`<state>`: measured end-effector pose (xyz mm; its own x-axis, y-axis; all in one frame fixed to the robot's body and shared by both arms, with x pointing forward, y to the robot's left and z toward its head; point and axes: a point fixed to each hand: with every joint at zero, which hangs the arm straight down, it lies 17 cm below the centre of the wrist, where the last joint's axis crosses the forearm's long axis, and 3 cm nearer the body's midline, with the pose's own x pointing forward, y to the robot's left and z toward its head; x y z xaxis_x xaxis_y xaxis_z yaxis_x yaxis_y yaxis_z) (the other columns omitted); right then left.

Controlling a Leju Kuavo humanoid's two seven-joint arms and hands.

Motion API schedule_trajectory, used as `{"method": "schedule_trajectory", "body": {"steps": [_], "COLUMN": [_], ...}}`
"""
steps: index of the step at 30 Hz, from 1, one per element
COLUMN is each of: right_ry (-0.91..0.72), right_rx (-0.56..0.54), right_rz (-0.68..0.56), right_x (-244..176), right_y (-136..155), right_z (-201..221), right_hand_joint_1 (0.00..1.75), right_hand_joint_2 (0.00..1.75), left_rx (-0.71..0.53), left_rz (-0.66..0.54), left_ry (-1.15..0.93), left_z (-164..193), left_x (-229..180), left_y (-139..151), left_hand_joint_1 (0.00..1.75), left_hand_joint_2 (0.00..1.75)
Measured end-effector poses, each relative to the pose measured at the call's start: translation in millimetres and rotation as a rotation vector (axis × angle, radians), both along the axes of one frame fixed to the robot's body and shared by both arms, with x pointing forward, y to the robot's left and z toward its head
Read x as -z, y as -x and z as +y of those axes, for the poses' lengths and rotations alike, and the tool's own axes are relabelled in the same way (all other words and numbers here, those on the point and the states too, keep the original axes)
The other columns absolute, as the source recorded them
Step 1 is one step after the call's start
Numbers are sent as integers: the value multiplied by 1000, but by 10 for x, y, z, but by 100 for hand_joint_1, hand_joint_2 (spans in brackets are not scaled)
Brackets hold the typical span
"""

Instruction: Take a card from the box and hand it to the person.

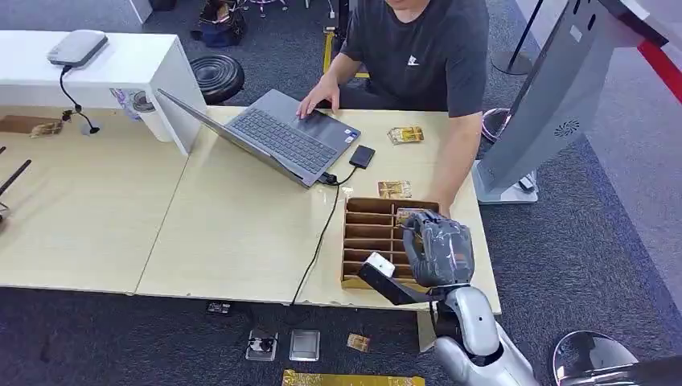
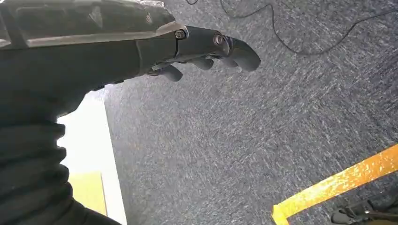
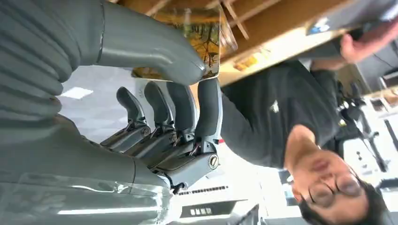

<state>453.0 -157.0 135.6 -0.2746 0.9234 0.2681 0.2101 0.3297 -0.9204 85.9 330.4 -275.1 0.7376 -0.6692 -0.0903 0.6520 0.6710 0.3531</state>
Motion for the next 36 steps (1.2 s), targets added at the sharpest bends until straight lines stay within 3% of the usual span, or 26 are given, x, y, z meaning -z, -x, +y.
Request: {"method": "schedule_trajectory", "body": {"steps": [19,32,36], "right_ry": [-75,-114,-101], "right_rx": [-66,-158,-138], "right_rz": [-112,-87,-43], "right_x": [-538,-457,-303], "right_y": [-15,-567,-745], "right_z": [83,397,414], "right_hand_joint_1": [140,175,169], "right_hand_joint_2": [175,175,175], "left_rx": [5,44,55], "left_rz": [-12,-26,-30], "left_ry": [7,25,28], "left_z": [-18,-104,-112], "left_x": [1,-1,-1], "left_y": [-24,-88,-102], "left_hand_joint_1": [0,0,0], "left_hand_joint_2": [175,175,175]}}
